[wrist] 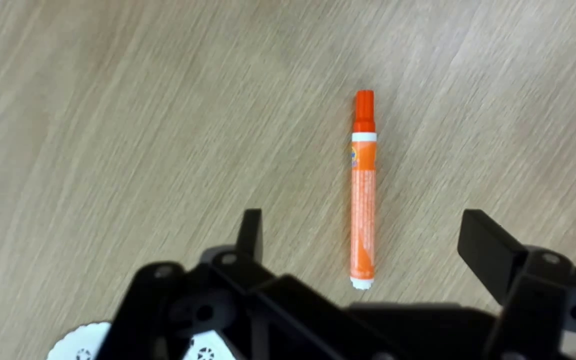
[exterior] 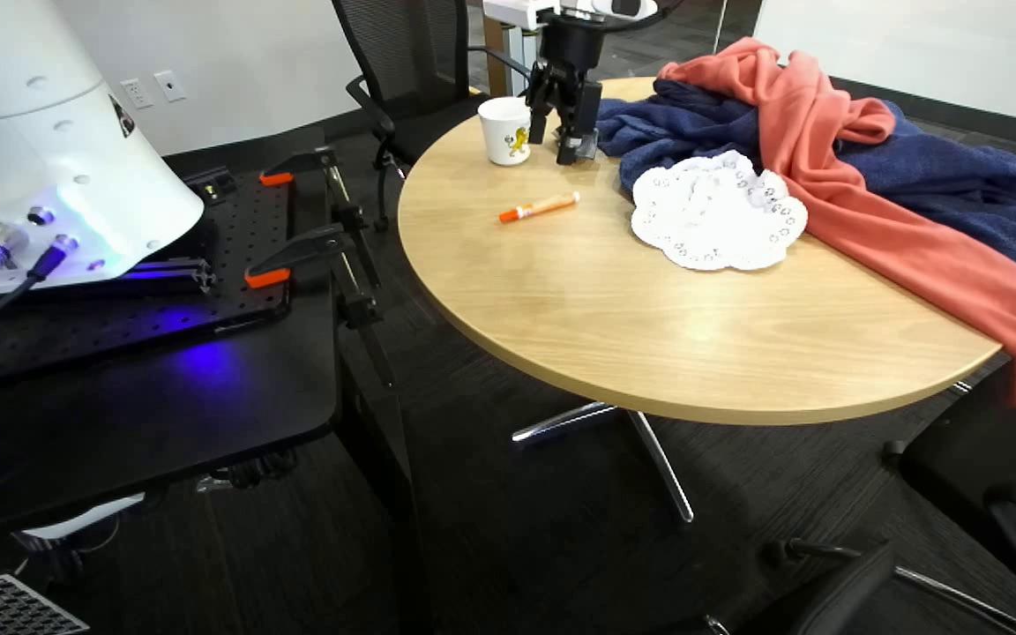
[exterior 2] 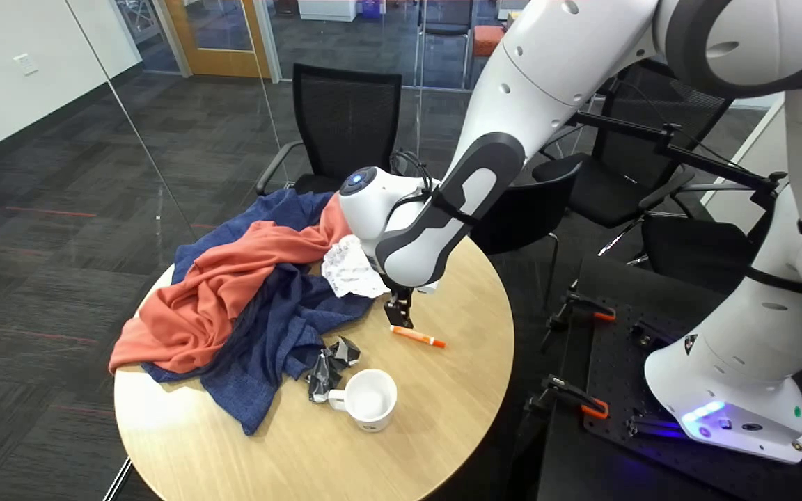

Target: Remove the marker from the table and put it in the bowl

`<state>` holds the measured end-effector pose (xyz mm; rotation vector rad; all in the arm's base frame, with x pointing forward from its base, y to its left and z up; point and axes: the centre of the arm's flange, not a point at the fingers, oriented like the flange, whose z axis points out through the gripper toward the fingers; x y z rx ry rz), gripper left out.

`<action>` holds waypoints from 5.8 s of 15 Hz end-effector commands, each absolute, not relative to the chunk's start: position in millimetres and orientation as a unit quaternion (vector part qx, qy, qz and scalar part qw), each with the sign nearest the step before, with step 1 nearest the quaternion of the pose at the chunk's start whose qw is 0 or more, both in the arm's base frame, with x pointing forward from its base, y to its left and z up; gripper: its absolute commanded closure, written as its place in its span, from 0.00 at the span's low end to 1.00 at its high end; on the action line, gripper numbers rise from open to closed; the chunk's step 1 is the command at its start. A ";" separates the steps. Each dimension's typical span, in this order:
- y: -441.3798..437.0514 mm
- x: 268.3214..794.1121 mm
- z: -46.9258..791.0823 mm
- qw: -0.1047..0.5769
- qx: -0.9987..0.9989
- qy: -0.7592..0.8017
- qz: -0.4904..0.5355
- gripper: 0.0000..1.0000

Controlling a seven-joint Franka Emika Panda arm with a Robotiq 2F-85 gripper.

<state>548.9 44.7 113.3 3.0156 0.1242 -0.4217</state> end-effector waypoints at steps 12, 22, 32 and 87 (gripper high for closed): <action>48.4 568.0 54.6 0.026 0.987 0.017 -0.159 0.00; 46.0 568.4 36.4 0.024 0.985 0.012 -0.171 0.34; 48.5 566.7 42.5 0.027 0.985 0.016 -0.167 0.99; 194.4 481.9 147.9 -0.073 0.921 0.331 0.194 0.57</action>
